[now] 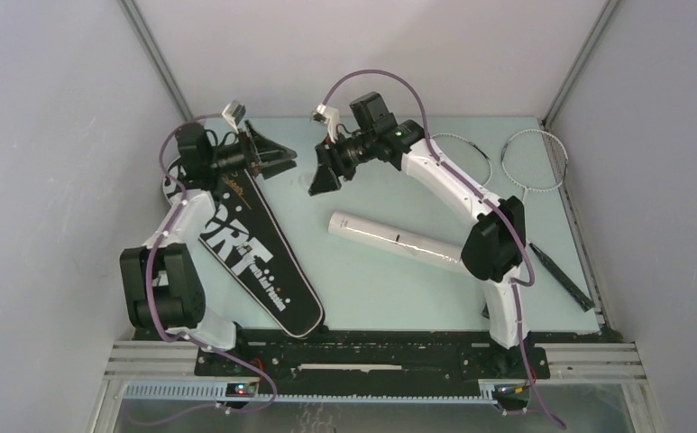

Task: Pack up the badminton gear
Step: Pick up the lid from the center of the board.

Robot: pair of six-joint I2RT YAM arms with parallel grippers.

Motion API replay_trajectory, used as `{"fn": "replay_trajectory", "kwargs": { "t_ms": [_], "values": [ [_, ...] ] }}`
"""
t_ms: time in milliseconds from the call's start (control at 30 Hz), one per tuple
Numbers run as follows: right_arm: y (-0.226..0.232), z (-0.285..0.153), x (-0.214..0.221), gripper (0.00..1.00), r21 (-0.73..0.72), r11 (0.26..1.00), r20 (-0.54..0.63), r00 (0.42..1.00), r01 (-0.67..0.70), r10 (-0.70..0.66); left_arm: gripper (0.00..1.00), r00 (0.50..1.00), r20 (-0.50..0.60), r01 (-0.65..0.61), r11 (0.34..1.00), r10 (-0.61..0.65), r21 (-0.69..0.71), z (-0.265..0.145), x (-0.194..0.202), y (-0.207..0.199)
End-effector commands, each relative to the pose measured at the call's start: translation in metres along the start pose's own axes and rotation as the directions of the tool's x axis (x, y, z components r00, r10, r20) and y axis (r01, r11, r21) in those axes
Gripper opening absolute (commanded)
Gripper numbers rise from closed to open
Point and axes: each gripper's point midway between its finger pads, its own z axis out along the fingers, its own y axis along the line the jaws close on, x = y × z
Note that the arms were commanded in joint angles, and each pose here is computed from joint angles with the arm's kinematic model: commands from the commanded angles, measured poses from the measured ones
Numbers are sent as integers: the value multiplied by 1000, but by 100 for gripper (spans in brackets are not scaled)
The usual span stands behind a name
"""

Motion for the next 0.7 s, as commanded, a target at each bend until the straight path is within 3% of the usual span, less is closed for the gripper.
{"fn": "replay_trajectory", "kwargs": {
  "t_ms": [0, 167, 433, 667],
  "values": [
    [22, -32, -29, 60, -27, 999, 95, 995, 26, -24, 71, 999, 0, 40, 986, -40, 162, 10, -5, -53],
    [18, -59, -34, 59, -24, 1000, 149, 989, -2, 5, 64, 992, 19, 112, 940, -125, 324, 5, -14, -81],
    [25, -101, -42, 59, 5, 1000, 212, 977, 27, -27, 65, 972, -10, 226, 919, -235, 324, 27, -6, -59],
    [31, -112, -48, 58, -4, 999, 233, 971, 48, -46, 64, 957, -131, 291, 874, -260, 390, 61, 15, -86]
  ]
}}
